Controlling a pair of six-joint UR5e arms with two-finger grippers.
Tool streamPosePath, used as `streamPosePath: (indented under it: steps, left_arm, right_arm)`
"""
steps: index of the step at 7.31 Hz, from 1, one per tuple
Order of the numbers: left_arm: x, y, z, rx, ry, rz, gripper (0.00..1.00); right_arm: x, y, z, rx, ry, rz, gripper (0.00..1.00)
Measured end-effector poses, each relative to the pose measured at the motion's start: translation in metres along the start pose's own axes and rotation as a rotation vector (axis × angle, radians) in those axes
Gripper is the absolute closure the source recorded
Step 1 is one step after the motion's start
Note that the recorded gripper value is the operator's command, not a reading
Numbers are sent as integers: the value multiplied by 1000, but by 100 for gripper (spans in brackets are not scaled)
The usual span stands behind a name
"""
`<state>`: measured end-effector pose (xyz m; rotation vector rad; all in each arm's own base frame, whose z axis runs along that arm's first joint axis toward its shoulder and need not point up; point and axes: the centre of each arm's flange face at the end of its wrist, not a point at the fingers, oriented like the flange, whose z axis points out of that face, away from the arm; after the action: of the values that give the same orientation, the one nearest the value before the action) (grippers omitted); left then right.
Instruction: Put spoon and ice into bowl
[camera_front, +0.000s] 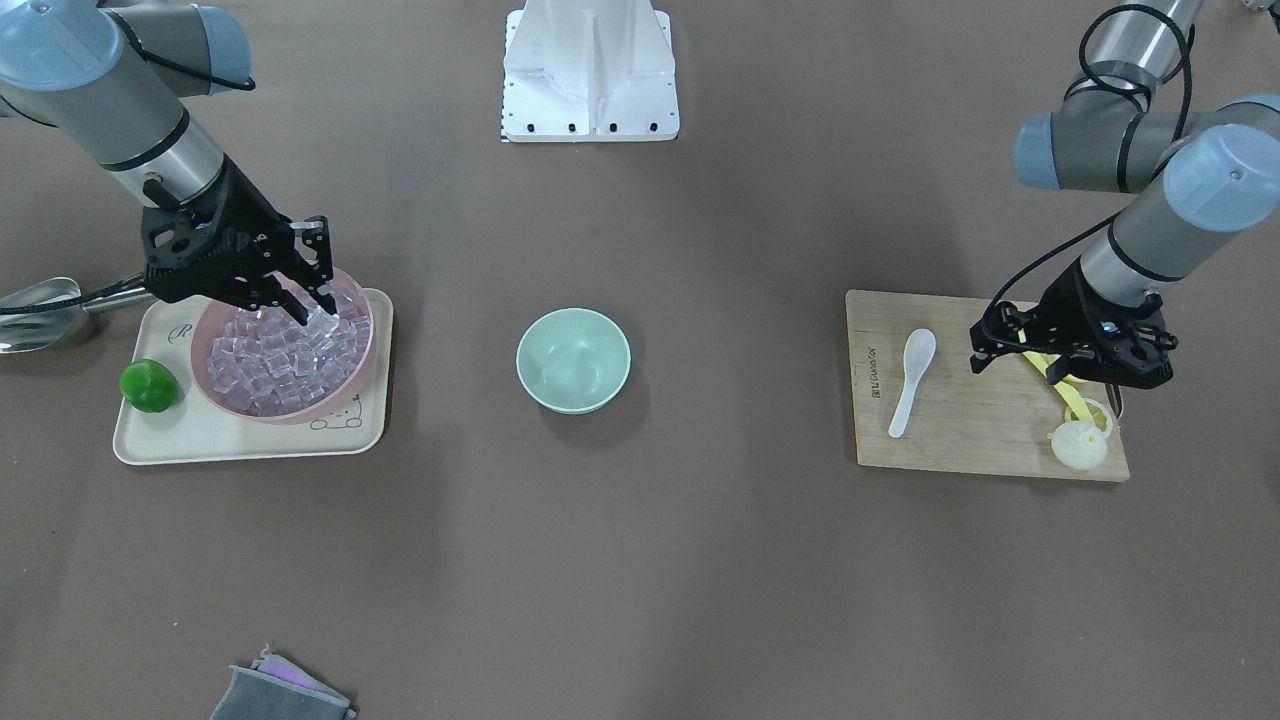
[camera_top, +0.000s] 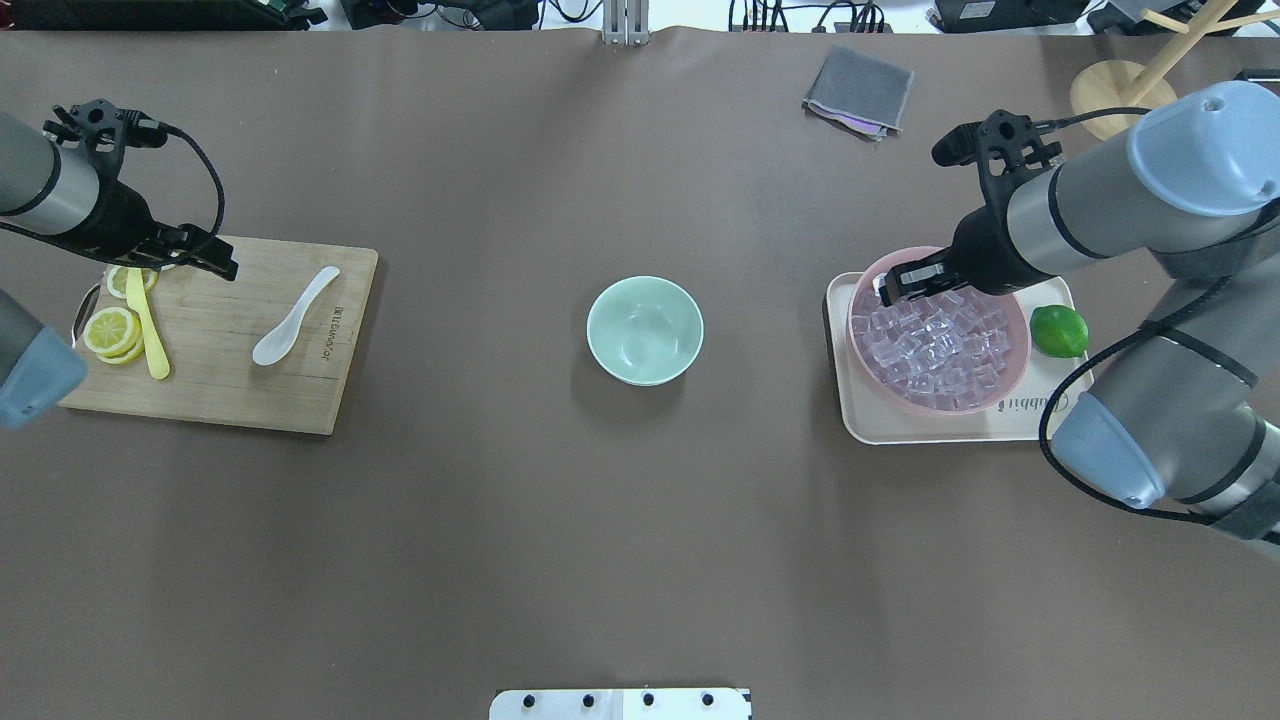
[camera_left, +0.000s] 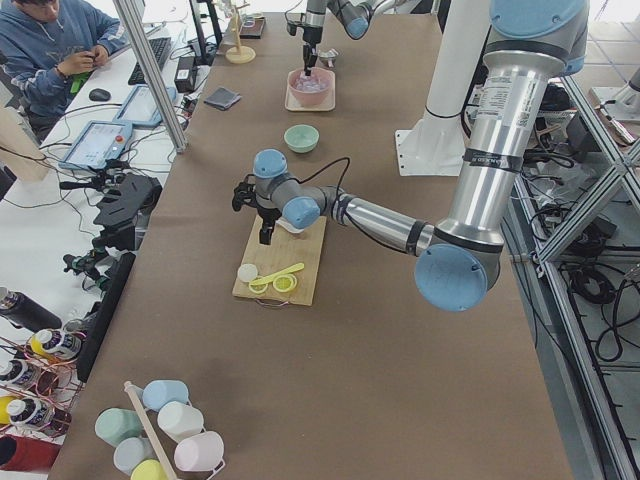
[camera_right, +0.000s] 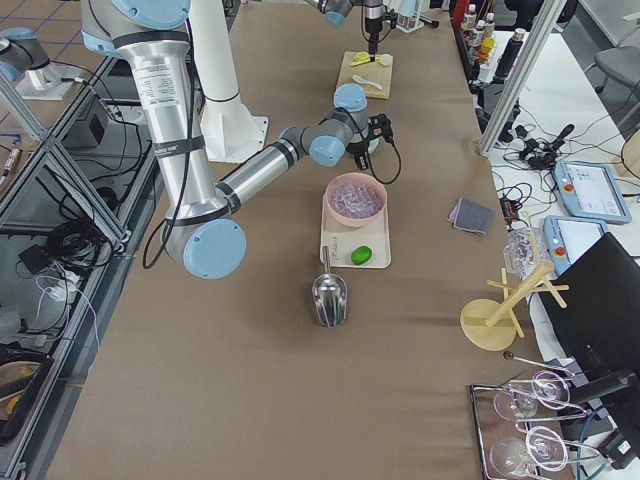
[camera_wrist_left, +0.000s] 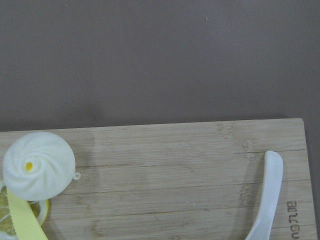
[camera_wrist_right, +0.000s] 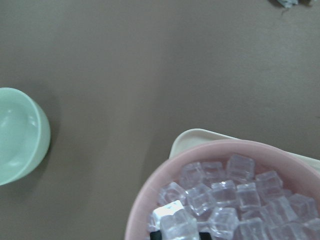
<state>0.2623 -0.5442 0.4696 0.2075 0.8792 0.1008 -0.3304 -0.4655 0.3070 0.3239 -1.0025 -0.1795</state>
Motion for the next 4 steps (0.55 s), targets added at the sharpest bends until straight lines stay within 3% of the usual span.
streamPosePath:
  steps: [4]
  left_arm:
    - [65, 14, 33, 8, 14, 119, 5]
  right_arm:
    - [-142, -12, 85, 80, 12, 81, 100]
